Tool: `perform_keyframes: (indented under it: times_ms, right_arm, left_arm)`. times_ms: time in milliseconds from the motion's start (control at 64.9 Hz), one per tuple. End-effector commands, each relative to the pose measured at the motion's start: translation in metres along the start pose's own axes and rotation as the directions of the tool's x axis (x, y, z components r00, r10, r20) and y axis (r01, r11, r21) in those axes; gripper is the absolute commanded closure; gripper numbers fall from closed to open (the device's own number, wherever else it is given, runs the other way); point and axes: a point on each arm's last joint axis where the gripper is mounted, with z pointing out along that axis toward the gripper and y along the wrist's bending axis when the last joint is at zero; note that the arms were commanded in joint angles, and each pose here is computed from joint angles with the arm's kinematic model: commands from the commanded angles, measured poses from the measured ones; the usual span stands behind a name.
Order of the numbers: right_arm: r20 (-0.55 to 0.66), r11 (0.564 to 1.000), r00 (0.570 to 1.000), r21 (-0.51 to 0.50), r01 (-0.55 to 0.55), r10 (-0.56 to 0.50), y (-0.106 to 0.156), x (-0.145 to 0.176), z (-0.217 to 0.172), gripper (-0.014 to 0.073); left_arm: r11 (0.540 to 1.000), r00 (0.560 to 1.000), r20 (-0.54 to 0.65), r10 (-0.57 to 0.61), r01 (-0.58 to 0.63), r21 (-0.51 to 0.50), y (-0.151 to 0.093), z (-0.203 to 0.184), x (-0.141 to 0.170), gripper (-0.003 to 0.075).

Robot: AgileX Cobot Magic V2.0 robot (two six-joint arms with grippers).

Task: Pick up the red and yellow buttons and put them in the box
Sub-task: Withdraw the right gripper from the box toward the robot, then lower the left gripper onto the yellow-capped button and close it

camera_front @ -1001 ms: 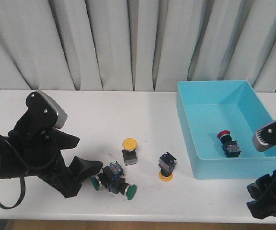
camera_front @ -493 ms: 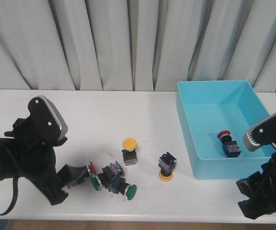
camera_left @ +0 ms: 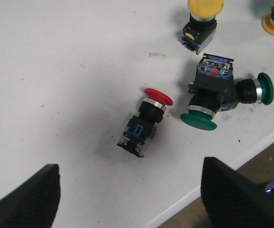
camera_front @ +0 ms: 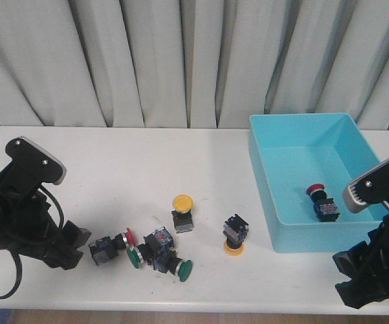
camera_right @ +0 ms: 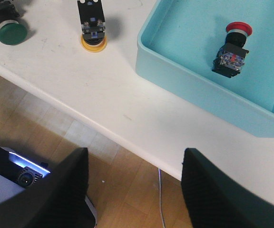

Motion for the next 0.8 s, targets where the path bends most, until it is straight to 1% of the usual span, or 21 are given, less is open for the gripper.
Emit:
perform_keyframes:
  times_ms: [0,77,154,231,293,416,632,786]
  right_arm:
    - [0.097,1.0,0.995,0.006,-0.003,0.003,-0.002,-0.01,-0.009,0.0177]
    - [0.101,1.0,0.995,-0.003,-0.01,0.011,-0.001,-0.01,-0.009,0.0177]
    - [0.102,1.0,0.995,-0.004,-0.011,0.011,-0.001,-0.01,-0.009,0.0177]
    - [0.102,1.0,0.995,-0.004,-0.011,0.011,-0.001,-0.01,-0.009,0.0177]
    - [0.102,1.0,0.995,-0.004,-0.011,0.011,-0.001,-0.01,-0.009,0.0177]
    - [0.105,1.0,0.994,-0.003,-0.011,0.011,-0.001,-0.011,-0.009,0.0177]
    - [0.105,1.0,0.994,-0.003,-0.011,0.011,-0.001,-0.011,-0.009,0.0177]
    - [0.105,1.0,0.994,-0.003,-0.011,0.011,-0.001,-0.011,-0.009,0.0177]
  left_arm:
    - [1.0,0.992,0.129,-0.01,0.013,-0.021,0.002,-0.009,-0.016,0.0127]
    - [1.0,0.988,0.151,0.024,-0.022,-0.018,-0.002,-0.005,-0.021,0.0127]
    - [0.997,0.984,0.163,0.078,-0.079,-0.001,-0.011,0.001,-0.029,0.0127]
    - [0.987,0.972,0.177,0.157,-0.162,0.012,-0.021,0.011,-0.04,0.0127]
    - [0.979,0.964,0.178,0.196,-0.203,0.022,-0.027,0.021,-0.049,0.0127]
    - [0.973,0.962,0.169,0.214,-0.225,0.051,-0.039,0.041,-0.07,0.0127]
    - [0.955,0.959,0.103,0.265,-0.276,0.11,-0.063,0.083,-0.098,0.0127]
    - [0.951,0.959,0.053,0.279,-0.283,0.125,-0.067,0.114,-0.109,0.0127]
